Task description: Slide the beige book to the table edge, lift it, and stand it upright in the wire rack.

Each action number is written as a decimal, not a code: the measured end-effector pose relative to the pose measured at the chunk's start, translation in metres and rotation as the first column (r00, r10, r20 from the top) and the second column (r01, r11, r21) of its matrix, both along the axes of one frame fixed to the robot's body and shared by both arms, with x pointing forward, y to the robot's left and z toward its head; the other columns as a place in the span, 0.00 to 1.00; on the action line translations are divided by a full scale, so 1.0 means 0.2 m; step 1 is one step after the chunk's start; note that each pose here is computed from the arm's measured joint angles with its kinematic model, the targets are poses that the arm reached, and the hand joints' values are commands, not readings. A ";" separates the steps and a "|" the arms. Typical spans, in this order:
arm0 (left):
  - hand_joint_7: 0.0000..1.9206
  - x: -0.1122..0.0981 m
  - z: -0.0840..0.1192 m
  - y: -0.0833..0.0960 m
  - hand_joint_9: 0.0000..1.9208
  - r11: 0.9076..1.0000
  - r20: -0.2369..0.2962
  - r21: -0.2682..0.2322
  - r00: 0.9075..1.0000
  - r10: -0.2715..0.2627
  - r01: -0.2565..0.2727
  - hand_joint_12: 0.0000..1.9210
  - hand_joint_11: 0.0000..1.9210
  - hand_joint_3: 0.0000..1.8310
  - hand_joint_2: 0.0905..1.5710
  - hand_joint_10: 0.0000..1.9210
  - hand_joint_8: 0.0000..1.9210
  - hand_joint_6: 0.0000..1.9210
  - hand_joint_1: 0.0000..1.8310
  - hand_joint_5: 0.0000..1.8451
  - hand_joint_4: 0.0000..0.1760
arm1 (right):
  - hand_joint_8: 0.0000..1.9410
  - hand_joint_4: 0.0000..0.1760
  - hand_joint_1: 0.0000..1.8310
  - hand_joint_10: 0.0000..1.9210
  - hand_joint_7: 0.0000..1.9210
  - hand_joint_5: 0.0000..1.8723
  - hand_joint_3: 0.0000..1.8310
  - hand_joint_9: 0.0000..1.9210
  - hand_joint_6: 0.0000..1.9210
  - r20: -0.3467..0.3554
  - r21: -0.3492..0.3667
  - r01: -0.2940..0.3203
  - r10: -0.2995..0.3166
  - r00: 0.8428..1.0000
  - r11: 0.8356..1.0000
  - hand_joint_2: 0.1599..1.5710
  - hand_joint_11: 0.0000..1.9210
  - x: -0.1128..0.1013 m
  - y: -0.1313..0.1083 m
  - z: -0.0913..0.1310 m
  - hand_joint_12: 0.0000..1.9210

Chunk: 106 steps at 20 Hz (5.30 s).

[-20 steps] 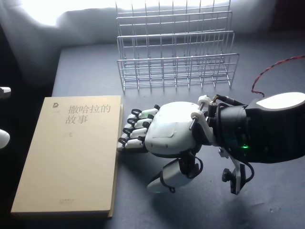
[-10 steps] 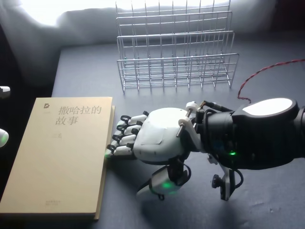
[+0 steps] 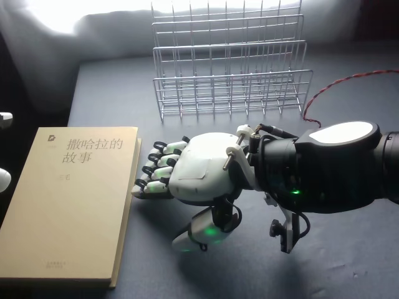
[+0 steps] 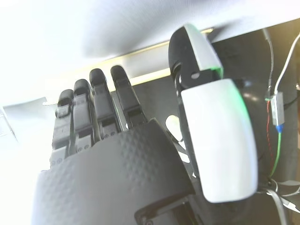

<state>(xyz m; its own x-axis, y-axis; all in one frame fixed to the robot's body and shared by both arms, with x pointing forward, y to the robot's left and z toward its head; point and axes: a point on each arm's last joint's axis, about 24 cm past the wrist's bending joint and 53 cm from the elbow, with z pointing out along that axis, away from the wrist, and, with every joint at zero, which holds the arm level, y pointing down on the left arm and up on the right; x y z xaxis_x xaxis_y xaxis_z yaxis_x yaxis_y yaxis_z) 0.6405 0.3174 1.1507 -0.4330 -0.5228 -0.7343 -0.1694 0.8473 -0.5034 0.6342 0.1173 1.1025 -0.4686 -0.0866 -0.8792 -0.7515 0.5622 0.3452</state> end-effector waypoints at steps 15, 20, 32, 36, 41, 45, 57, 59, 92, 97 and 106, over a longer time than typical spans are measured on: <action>0.00 0.01 0.00 0.01 0.00 1.000 -0.001 -0.008 1.000 0.005 -0.005 0.00 0.00 0.00 0.82 0.00 0.00 0.00 0.20 0.00 0.33 | 0.00 0.00 0.13 0.00 0.06 0.07 0.00 0.02 0.00 0.008 -0.017 0.046 -0.045 0.999 0.999 0.76 0.00 0.06 -0.31 0.02 0.00; 0.00 0.01 -0.01 0.02 0.00 0.998 -0.013 -0.053 1.000 0.018 -0.018 0.00 0.00 0.00 0.81 0.00 0.00 0.00 0.21 0.00 0.31 | 0.00 0.00 0.13 0.00 0.06 0.06 0.00 0.03 0.00 0.036 0.008 0.038 -0.038 0.999 0.999 0.75 0.00 0.00 -0.59 0.18 0.00; 0.01 0.03 -0.10 0.07 0.00 0.973 -0.109 -0.230 0.994 0.011 -0.036 0.02 0.00 0.00 0.76 0.00 0.00 0.00 0.28 0.00 0.41 | 0.00 0.00 0.11 0.00 0.08 0.07 0.00 0.05 0.00 0.009 0.141 0.121 -0.124 0.992 0.982 0.71 0.00 -0.17 -1.23 0.55 0.12; 0.00 0.04 -0.13 0.00 0.01 0.961 -0.134 -0.273 0.988 -0.080 0.040 0.01 0.00 0.00 0.73 0.00 0.00 0.00 0.34 0.01 0.46 | 0.01 0.00 0.11 0.01 0.10 0.09 0.00 0.10 0.00 0.011 0.128 0.087 -0.089 0.996 0.988 0.72 0.00 -0.22 -1.21 0.53 0.19; 0.03 0.05 -0.16 0.02 0.02 0.963 -0.143 -0.267 0.986 -0.081 0.040 0.00 0.01 0.00 0.71 0.01 0.01 0.01 0.36 0.02 0.43 | 0.00 0.00 0.09 0.00 0.09 0.08 0.00 0.09 0.00 -0.019 0.193 0.075 -0.072 0.997 0.978 0.73 0.00 -0.23 -1.14 0.57 0.12; 0.03 0.08 -0.18 0.19 0.02 0.952 -0.147 -0.259 0.981 0.129 -0.164 0.01 0.01 0.00 0.70 0.01 0.01 0.01 0.37 0.05 0.28 | 0.00 0.00 0.08 0.00 0.08 0.08 0.00 0.09 0.00 0.009 0.189 0.040 -0.042 0.999 0.981 0.74 0.00 -0.27 -1.09 0.58 0.12; 0.07 0.12 -0.30 0.30 0.06 0.729 -0.255 -0.496 0.882 0.396 -0.471 0.16 0.00 0.00 0.66 0.00 0.00 0.00 0.42 0.07 0.20 | 0.00 0.00 0.08 0.00 0.08 0.08 0.00 0.07 0.00 0.037 0.177 0.016 -0.023 0.999 0.984 0.73 0.00 -0.29 -1.07 0.59 0.09; 0.07 0.12 -0.31 0.31 0.06 0.697 -0.264 -0.528 0.874 0.409 -0.486 0.20 0.00 0.00 0.65 0.00 0.00 0.00 0.43 0.07 0.23 | 0.00 0.00 0.09 0.00 0.08 0.08 0.00 0.08 0.00 0.038 0.179 0.008 -0.015 0.999 0.984 0.73 0.00 -0.30 -1.07 0.59 0.10; 0.13 0.17 -0.68 0.15 0.14 0.378 -0.342 -0.780 0.845 0.411 -0.499 0.42 0.00 0.00 0.60 0.01 0.00 0.00 0.44 0.10 0.22 | 0.00 0.00 0.10 0.00 0.09 0.08 0.00 0.08 0.00 0.025 0.100 0.164 -0.167 0.986 0.981 0.73 0.00 -0.20 -1.12 0.50 0.17; 0.12 0.20 -0.68 0.14 0.14 0.383 -0.332 -0.785 0.853 0.402 -0.486 0.43 0.00 0.00 0.60 0.01 0.00 0.00 0.42 0.09 0.26 | 0.00 0.00 0.12 0.00 0.09 0.09 0.00 0.08 0.00 0.060 0.085 0.141 -0.147 0.987 0.986 0.73 0.00 -0.21 -1.11 0.50 0.14; 0.15 0.26 -0.68 0.00 0.17 0.388 -0.334 -0.798 0.875 0.351 -0.461 0.54 0.00 0.00 0.58 0.01 0.00 0.00 0.46 0.12 0.25 | 0.00 0.00 0.08 0.00 0.09 0.07 0.00 0.07 0.00 0.003 0.089 0.281 -0.283 0.959 0.955 0.73 0.00 -0.12 -1.25 0.50 0.15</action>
